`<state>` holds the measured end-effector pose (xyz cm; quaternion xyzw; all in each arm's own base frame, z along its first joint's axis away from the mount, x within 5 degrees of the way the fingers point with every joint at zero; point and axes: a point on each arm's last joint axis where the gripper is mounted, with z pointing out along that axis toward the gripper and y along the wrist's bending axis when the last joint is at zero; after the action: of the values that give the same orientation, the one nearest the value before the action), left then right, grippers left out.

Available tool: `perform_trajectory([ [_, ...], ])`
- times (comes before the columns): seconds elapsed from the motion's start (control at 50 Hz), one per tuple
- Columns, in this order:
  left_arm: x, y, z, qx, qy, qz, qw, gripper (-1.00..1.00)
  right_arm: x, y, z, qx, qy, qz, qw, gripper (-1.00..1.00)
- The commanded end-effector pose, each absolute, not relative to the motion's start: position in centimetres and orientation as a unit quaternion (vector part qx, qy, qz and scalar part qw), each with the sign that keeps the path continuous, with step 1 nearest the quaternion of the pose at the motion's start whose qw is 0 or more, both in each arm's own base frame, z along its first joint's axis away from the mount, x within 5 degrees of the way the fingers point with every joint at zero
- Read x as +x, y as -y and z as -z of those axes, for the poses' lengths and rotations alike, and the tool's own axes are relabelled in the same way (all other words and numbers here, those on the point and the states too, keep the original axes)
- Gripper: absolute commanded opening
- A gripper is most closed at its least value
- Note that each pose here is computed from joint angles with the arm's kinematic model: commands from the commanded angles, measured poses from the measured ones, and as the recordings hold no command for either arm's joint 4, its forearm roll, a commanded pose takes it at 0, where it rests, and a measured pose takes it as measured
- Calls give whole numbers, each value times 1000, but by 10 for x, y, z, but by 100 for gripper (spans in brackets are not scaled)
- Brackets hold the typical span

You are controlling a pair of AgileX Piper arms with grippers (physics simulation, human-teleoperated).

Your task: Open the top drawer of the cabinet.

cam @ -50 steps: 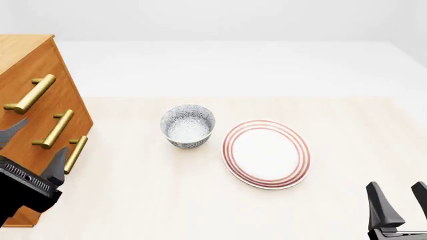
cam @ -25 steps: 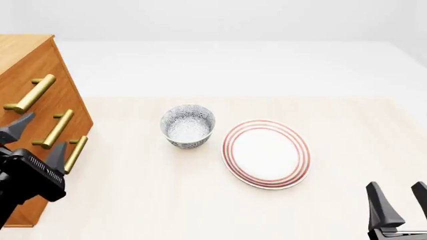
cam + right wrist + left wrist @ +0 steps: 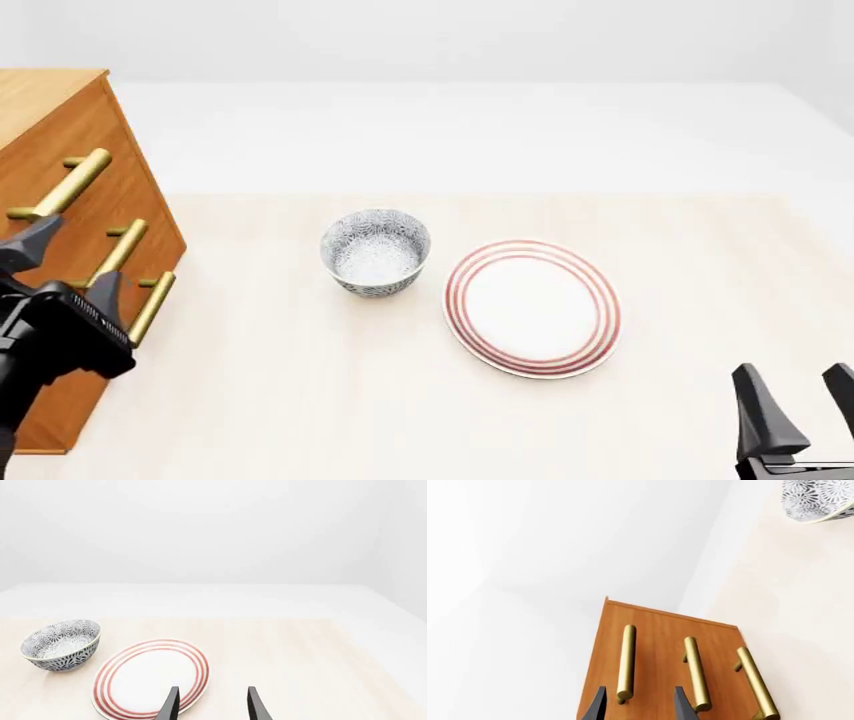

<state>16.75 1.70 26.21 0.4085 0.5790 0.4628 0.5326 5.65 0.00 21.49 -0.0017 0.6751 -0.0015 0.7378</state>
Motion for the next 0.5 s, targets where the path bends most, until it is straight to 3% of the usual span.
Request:
perform_trajectory([
  [0.02, 180, -25, -253, 408, -579, -482, 516, 100, 56, 0, -215, -2, -675, 2, 738, 100],
  [0.5, 200, -42, -255, 399, -572, -522, 492, 100, 56, 0, -215, -2, -675, 2, 738, 100],
])
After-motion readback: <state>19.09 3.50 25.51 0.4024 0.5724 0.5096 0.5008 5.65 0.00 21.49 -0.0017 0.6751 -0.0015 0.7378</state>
